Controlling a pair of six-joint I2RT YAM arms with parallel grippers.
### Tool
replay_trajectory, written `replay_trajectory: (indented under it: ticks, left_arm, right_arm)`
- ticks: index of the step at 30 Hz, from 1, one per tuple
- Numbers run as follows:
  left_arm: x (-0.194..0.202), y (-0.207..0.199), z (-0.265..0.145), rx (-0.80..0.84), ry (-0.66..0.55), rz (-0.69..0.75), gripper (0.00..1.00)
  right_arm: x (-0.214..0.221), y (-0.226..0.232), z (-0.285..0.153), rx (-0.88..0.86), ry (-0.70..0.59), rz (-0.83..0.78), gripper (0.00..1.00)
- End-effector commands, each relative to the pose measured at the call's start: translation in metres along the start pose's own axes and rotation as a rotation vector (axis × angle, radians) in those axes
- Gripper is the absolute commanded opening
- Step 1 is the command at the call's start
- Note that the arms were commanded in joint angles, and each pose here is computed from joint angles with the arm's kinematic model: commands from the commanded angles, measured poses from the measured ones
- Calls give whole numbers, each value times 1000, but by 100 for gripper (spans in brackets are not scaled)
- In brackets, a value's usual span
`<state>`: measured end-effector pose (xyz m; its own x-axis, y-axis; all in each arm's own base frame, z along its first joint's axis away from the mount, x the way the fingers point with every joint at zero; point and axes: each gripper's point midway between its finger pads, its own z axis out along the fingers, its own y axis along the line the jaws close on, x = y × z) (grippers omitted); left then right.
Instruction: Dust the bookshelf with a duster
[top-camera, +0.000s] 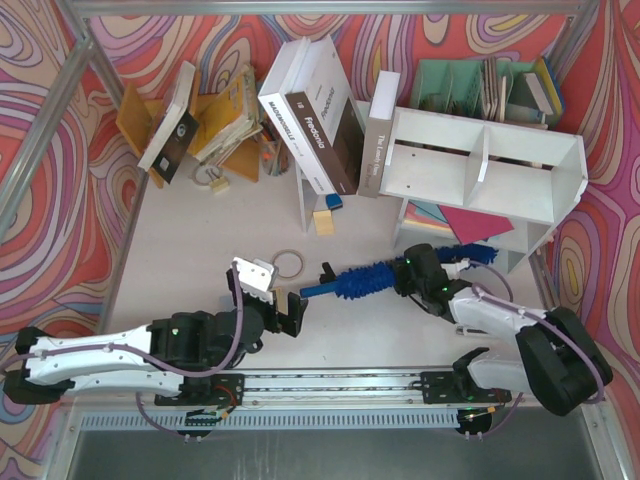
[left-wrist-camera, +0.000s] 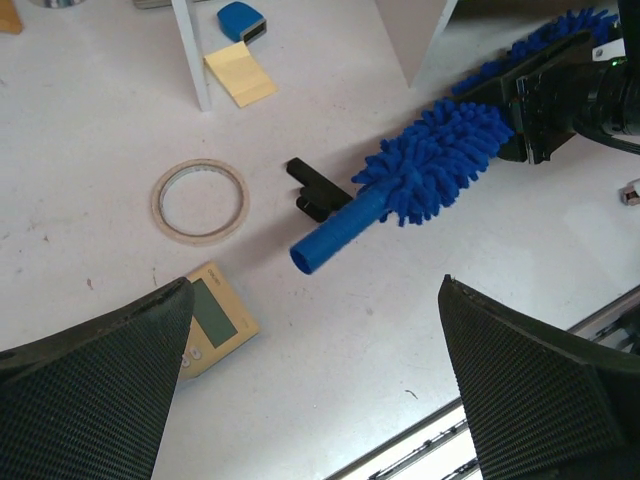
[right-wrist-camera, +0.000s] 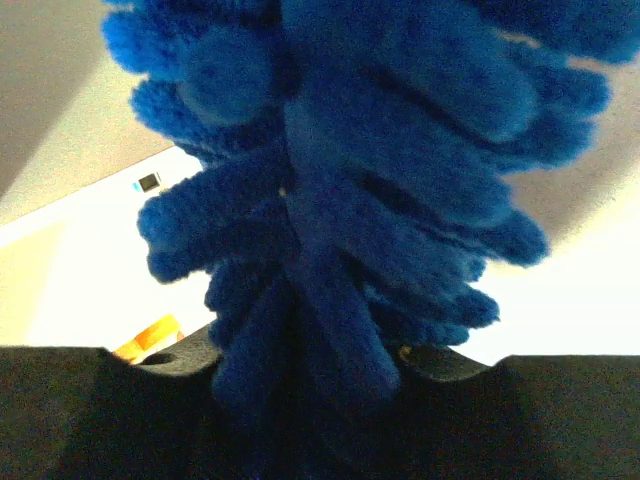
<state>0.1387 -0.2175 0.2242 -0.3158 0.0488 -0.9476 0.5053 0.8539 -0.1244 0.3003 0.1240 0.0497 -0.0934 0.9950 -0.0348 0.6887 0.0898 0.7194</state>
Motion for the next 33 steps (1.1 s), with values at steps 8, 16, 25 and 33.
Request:
replay_trajectory:
  ticks: [8, 16, 25, 33]
  left_arm:
    - [6, 9, 4, -52, -27, -21, 98]
    - [2, 24, -1, -103, -51, -36, 98]
    - [-20, 38, 0, -236, -59, -12, 98]
    - [-26, 57, 14, -418, 8, 52, 98]
  right_arm:
    - [0, 15, 16, -17, -40, 37, 45]
    - [-2, 21, 0, -44, -35, 7, 51]
    - [-9, 39, -49, -72, -30, -401, 78]
    - [-7, 59, -83, -289, -18, -890, 99]
